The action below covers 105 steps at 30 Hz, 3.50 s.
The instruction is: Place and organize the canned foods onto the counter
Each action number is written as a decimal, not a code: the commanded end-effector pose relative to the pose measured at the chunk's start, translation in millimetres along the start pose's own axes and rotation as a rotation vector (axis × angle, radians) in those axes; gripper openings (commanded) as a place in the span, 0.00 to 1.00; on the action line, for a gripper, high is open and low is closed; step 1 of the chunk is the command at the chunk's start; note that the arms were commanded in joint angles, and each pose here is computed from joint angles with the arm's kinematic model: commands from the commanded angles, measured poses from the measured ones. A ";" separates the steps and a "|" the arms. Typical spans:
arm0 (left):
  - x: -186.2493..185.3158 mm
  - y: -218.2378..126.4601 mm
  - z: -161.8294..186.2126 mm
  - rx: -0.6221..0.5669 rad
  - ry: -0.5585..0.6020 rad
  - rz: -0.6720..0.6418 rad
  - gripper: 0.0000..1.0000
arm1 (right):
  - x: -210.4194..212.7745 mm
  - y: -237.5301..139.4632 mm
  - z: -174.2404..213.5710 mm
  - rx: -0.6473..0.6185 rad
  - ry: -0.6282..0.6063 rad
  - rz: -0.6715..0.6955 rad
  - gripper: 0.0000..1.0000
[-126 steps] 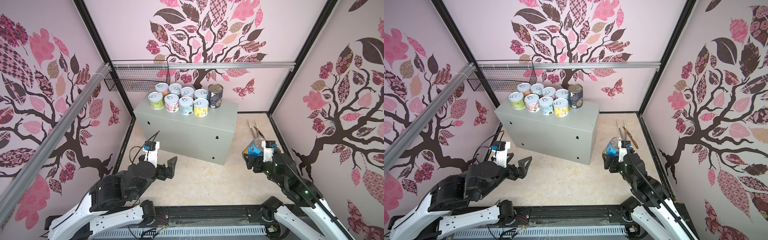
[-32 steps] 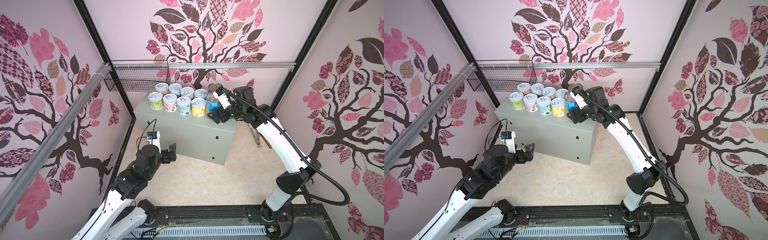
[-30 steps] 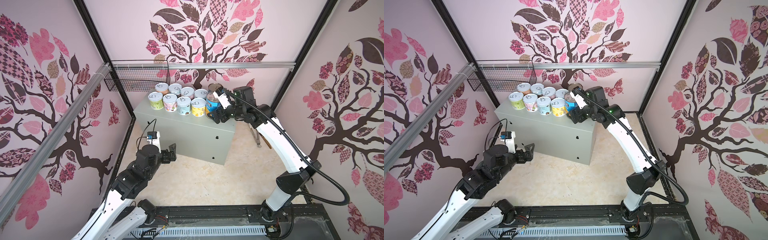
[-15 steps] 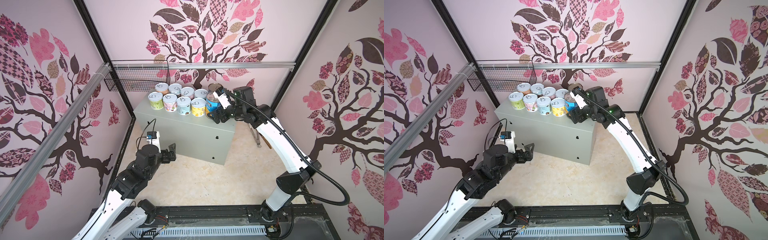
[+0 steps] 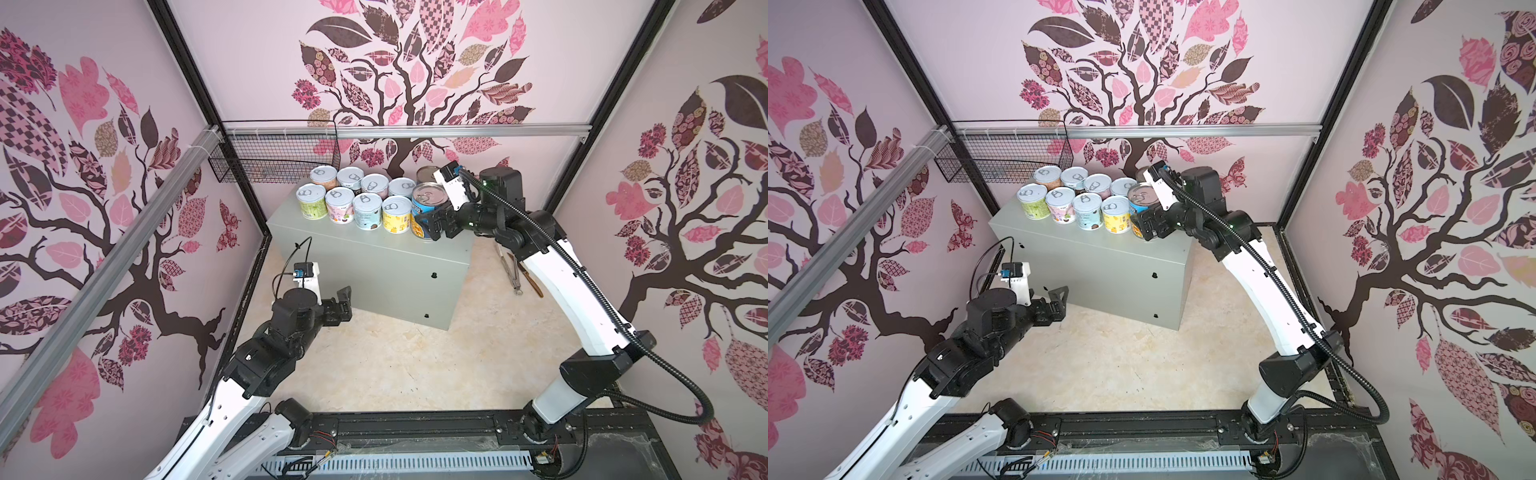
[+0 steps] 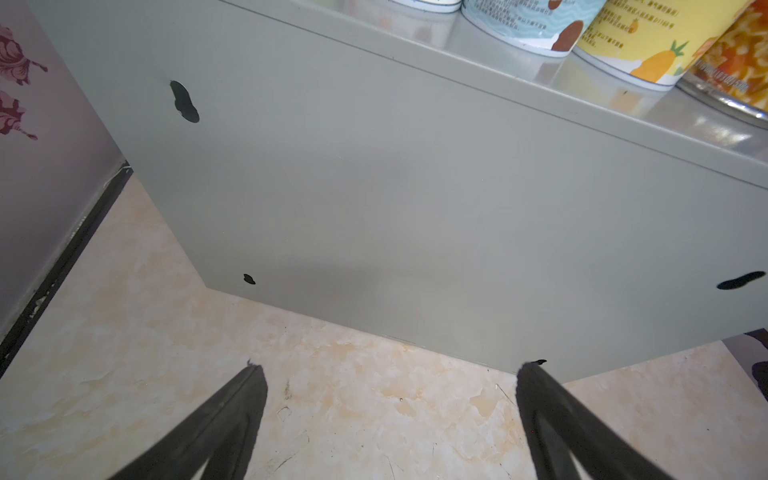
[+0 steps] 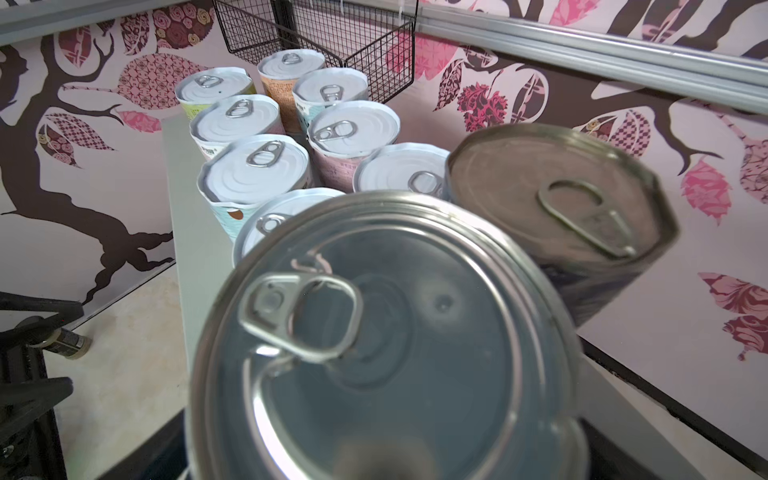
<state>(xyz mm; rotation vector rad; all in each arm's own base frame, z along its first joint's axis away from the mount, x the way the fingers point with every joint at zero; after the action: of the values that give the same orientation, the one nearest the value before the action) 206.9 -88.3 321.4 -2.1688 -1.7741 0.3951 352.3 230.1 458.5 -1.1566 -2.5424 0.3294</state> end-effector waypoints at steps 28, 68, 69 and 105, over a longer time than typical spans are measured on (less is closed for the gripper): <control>1.6 3.4 4.7 -0.004 0.004 -0.009 0.97 | -67.4 -69.9 27.2 -0.403 0.404 0.540 0.36; 2.9 -0.3 3.1 -0.019 0.001 -0.005 0.97 | -41.6 34.5 55.8 -0.273 0.383 0.516 0.43; 3.2 -0.2 3.5 -0.017 0.001 -0.007 0.97 | -42.6 34.7 56.1 -0.271 0.381 0.523 0.43; 31.1 -14.3 -20.7 0.071 0.063 -0.249 0.98 | -74.5 -136.5 76.8 -0.438 0.338 0.608 0.77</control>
<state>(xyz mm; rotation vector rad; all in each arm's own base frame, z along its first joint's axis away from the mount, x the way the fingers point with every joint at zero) 215.6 -69.0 343.5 -1.9512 -1.9128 0.3413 285.6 87.6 425.2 -1.9272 -1.9673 -0.2816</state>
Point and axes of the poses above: each gripper's point midway between its finger pads, its own y axis out along the fingers, its own x axis along the line the jaws close on, z = x × y, the point moved 5 cm from there along -y, back along the fingers, and after that the axes turned 12 degrees about y, right-handed, at the moved point
